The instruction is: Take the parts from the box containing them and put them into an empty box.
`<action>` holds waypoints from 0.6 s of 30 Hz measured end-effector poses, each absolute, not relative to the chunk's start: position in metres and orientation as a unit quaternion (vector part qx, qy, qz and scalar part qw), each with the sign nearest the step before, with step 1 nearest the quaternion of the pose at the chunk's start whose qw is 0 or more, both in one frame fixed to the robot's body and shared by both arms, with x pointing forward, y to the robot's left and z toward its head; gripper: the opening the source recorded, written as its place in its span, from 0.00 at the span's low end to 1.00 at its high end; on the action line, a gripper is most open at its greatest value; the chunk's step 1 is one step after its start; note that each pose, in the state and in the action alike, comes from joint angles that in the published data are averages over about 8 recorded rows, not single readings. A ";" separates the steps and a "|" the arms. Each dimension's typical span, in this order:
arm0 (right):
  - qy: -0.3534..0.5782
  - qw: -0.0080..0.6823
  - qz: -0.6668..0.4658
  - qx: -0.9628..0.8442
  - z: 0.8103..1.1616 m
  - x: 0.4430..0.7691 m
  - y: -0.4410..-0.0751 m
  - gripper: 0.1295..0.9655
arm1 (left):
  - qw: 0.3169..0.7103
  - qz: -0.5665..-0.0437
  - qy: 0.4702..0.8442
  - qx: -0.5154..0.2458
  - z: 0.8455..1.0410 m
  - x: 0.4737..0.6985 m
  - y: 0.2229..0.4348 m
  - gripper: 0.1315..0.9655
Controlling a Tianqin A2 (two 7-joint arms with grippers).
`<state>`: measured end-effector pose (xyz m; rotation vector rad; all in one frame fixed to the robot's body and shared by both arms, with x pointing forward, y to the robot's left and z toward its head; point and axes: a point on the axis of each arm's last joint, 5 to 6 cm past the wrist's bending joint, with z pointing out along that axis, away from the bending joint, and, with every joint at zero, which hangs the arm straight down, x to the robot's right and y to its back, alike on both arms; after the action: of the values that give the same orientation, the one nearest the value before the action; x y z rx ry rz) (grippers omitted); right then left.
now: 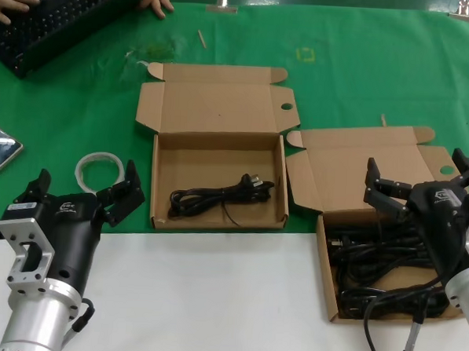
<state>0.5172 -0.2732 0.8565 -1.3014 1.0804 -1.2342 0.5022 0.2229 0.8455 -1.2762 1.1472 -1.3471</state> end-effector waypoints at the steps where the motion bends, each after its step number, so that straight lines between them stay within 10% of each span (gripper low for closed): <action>1: 0.447 0.500 -0.510 -0.538 0.857 0.517 -0.273 1.00 | 0.462 -0.548 0.466 -0.519 0.846 0.502 0.223 1.00; 18: 0.447 0.500 -0.510 -0.538 0.857 0.517 -0.273 1.00 | 0.462 -0.548 0.466 -0.519 0.846 0.502 0.223 1.00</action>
<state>0.5172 -0.2732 0.8565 -1.3014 1.0804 -1.2342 0.5022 0.2229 0.8455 -1.2762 1.1472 -1.3471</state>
